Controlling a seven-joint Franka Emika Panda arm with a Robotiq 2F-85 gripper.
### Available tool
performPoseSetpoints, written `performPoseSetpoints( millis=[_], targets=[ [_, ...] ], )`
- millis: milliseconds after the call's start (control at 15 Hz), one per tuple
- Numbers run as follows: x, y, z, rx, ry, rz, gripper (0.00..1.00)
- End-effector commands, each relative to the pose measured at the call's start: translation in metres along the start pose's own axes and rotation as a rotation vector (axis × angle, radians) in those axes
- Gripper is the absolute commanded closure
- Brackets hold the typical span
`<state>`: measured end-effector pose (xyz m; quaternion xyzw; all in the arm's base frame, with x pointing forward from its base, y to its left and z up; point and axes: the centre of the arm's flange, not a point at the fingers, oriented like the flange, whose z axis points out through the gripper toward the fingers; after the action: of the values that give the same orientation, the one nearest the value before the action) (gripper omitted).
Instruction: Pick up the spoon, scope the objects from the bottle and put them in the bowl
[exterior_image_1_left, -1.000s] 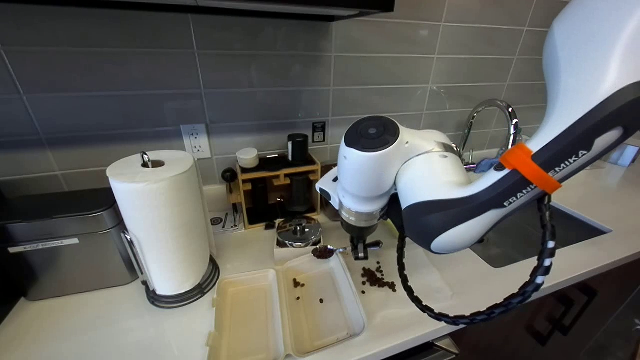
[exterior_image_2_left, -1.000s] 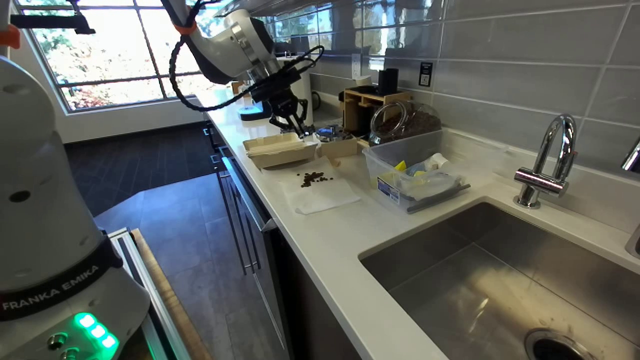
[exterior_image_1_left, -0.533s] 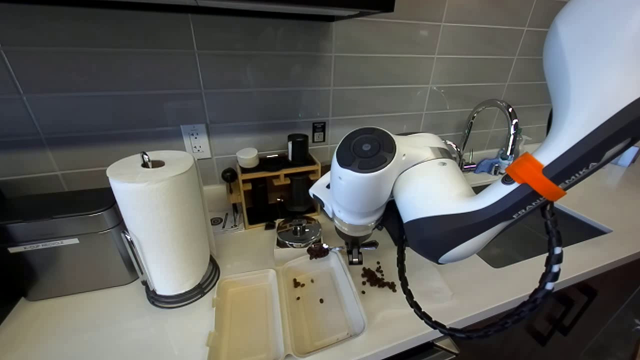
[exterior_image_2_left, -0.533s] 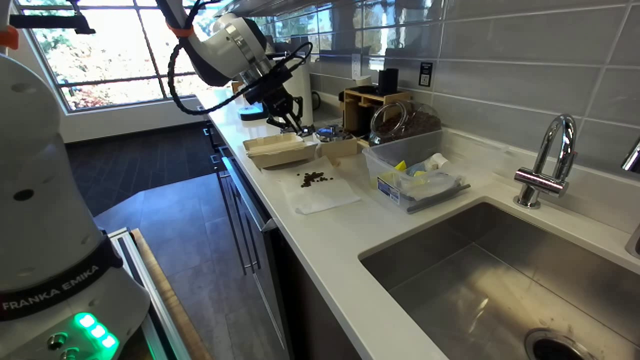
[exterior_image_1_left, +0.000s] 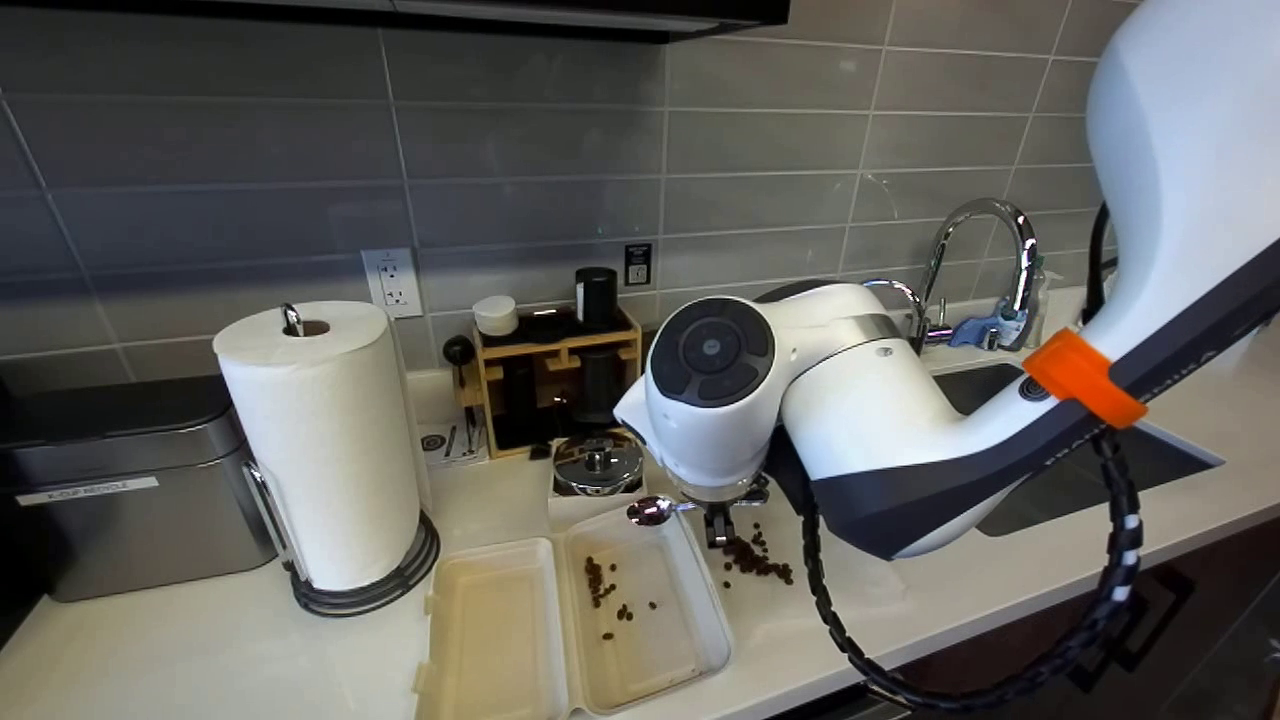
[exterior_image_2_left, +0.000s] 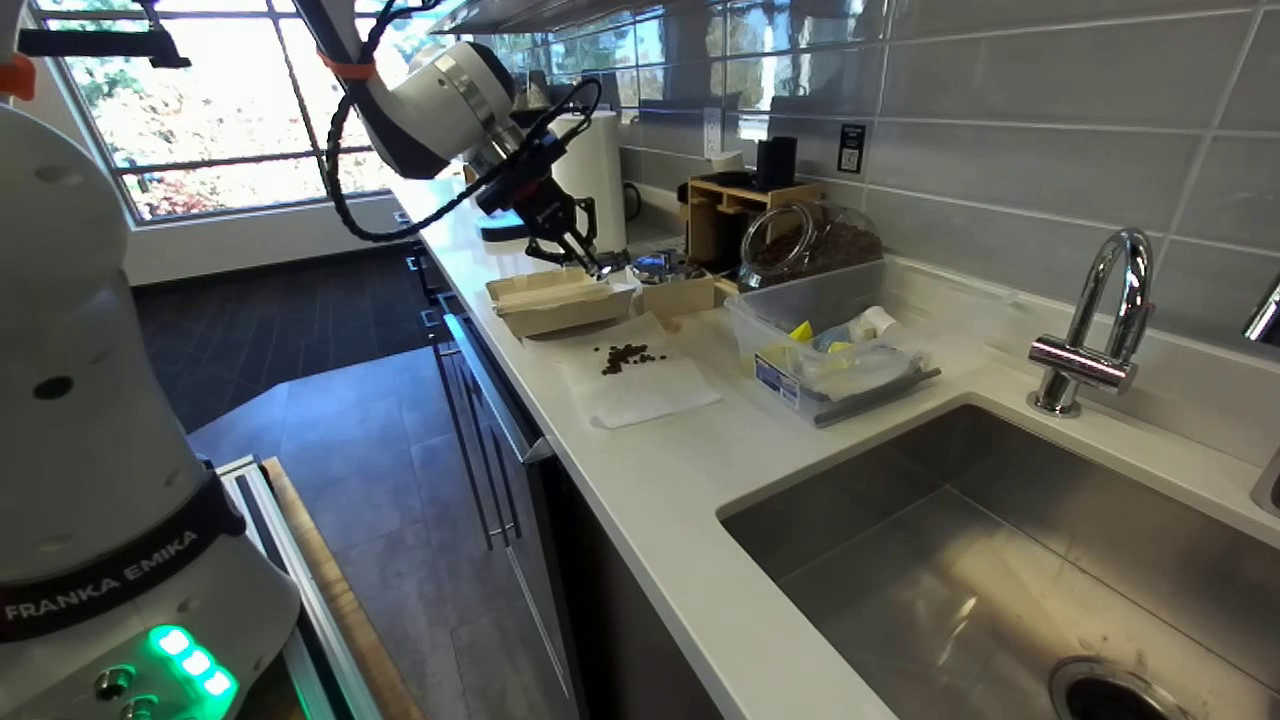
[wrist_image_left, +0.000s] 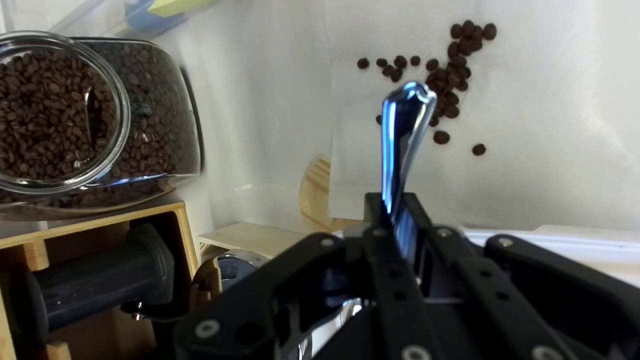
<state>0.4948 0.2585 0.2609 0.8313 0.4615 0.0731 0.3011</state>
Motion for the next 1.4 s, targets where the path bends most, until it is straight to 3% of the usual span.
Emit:
performPoseSetpoints(
  millis=[0,467,867,1067,1333],
  targets=[
    [0.004,-0.008,-0.001,-0.088,-0.049,-0.022,0.97],
    [0.014,-0.015,-0.009,-0.222,-0.022,-0.102,0.97],
    [0.009,-0.018,-0.005,-0.236,-0.002,-0.094,0.97],
    [-0.017,-0.008,-0.005,-0.088,-0.003,0.046,0.97],
    [-0.06,-0.006,-0.003,0.079,0.068,0.182,0.97]
  ],
)
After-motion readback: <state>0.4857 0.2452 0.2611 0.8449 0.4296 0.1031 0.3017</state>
